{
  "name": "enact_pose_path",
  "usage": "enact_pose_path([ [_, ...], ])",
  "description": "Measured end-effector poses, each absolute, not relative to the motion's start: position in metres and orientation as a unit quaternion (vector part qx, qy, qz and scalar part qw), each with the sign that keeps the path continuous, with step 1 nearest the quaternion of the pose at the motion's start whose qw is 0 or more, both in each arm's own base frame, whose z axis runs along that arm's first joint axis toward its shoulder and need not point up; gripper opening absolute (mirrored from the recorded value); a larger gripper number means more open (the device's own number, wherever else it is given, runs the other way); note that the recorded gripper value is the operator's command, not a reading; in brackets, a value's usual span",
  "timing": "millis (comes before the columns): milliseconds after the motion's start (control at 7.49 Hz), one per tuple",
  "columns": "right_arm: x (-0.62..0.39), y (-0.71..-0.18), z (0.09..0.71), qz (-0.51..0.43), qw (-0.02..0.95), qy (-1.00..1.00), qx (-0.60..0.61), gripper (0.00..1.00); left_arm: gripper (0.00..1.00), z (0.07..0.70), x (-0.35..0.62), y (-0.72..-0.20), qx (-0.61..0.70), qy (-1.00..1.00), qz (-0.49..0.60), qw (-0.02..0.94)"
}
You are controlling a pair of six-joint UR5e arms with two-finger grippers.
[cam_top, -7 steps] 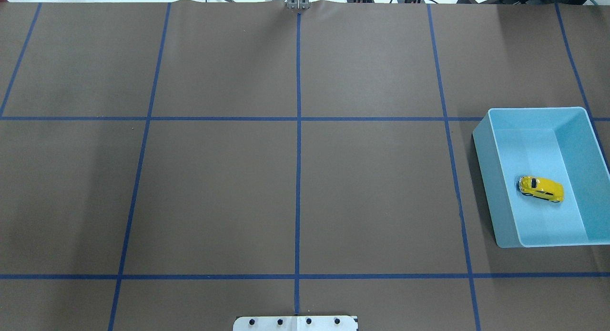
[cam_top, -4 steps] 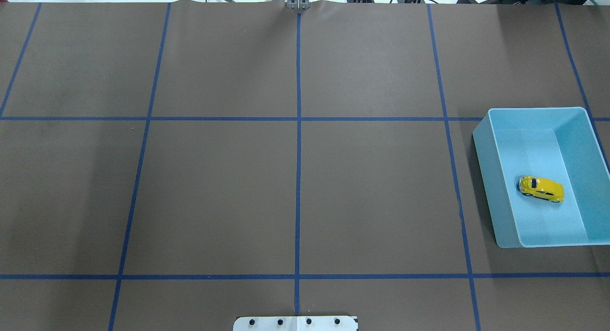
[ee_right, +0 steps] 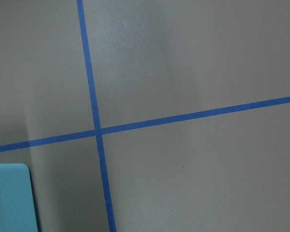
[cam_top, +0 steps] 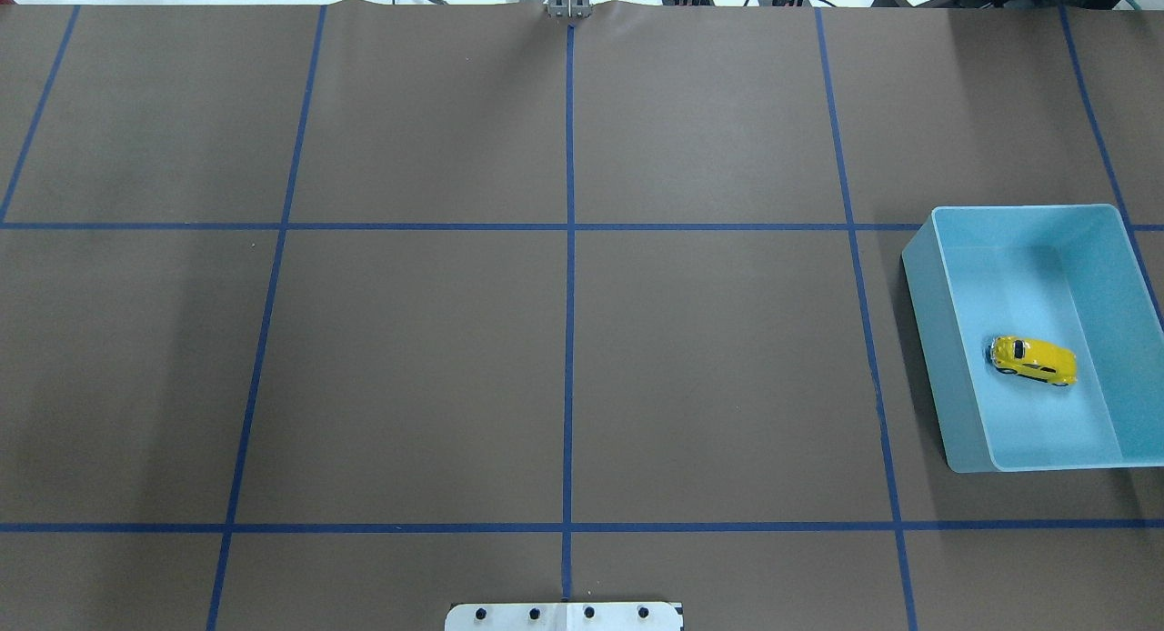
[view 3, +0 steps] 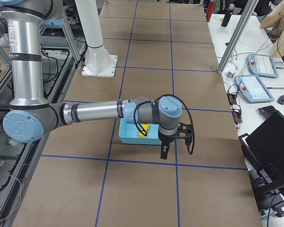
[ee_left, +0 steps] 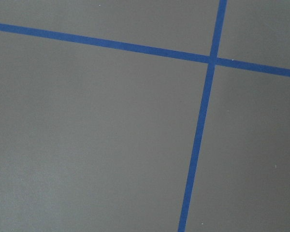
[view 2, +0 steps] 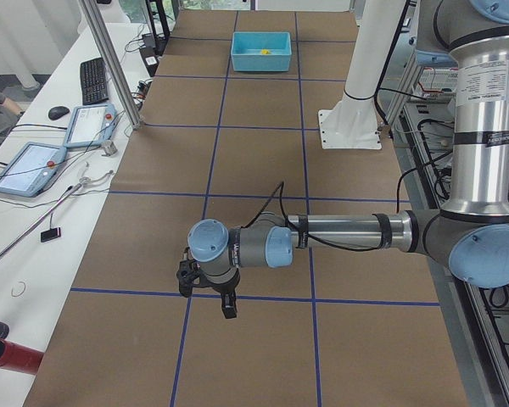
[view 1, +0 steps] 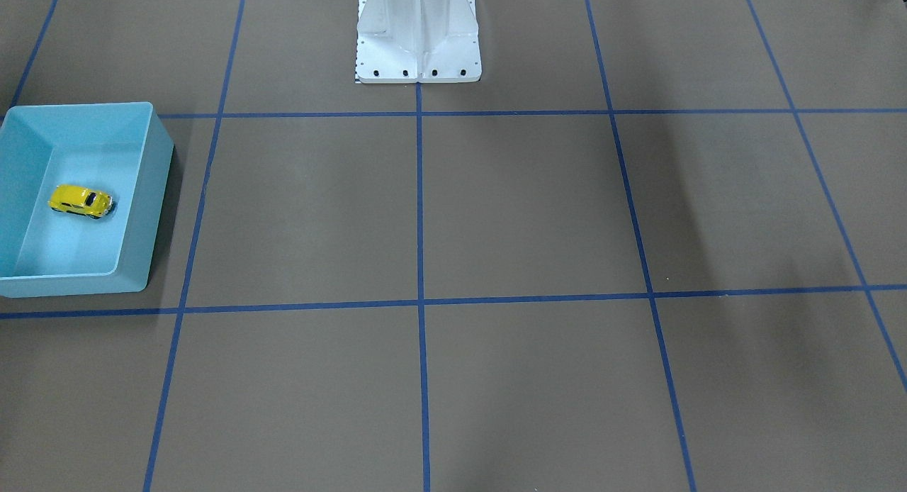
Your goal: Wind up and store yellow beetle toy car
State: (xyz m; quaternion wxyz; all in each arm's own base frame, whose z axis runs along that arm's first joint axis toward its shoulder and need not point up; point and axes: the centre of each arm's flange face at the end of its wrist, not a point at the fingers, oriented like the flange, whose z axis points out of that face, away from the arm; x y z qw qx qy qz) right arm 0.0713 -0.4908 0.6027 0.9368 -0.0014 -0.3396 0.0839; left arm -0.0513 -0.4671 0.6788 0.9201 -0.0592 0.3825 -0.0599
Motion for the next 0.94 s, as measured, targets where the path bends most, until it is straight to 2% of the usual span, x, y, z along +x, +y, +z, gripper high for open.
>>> enact_pose_path([
  [935,0.0708,-0.4806,0.6119,0.091,0.937,-0.337,-0.012,1.0,1.0,0.6793,-0.0516,-0.4663,-0.06,0.382,-0.06,0.92],
])
